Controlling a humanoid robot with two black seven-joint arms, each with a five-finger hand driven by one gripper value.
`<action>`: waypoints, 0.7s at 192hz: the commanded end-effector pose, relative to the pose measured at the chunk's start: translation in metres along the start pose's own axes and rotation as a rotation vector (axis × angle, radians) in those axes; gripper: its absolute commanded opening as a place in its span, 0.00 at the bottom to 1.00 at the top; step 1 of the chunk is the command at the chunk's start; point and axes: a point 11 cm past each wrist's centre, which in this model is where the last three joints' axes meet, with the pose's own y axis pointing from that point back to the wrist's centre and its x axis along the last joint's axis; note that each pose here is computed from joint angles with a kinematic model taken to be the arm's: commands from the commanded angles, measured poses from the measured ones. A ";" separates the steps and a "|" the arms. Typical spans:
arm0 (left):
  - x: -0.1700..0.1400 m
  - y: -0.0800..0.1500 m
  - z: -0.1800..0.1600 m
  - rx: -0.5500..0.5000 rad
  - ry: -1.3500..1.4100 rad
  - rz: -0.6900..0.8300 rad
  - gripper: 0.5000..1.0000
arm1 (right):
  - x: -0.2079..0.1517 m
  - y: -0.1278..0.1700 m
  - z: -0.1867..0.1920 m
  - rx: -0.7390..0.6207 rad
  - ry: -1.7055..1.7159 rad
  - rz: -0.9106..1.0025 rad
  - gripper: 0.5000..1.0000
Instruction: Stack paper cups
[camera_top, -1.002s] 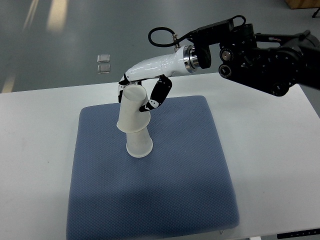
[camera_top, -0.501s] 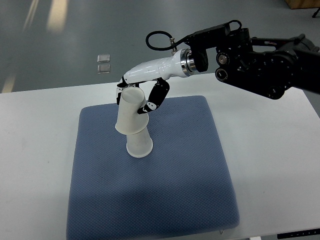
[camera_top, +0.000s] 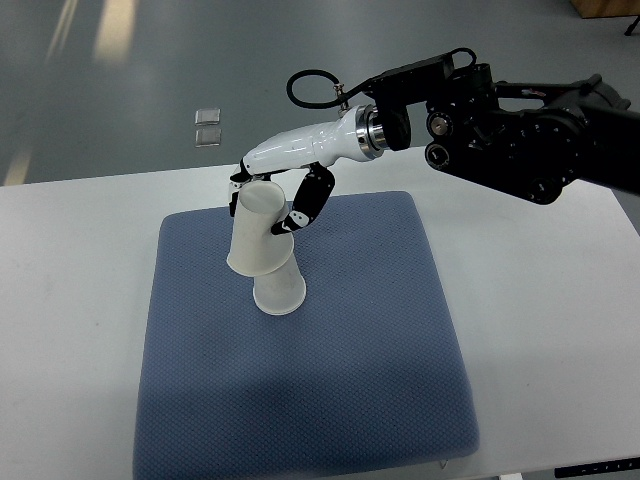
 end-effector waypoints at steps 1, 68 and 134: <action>0.000 0.000 0.000 0.000 0.000 0.000 1.00 | 0.000 0.000 0.001 -0.004 0.002 -0.001 0.29; 0.000 0.000 0.000 0.000 0.000 0.000 1.00 | -0.001 0.000 0.004 -0.014 0.007 -0.007 0.45; 0.000 0.000 0.000 0.000 0.000 0.000 1.00 | -0.007 0.000 0.004 -0.016 -0.006 -0.052 0.77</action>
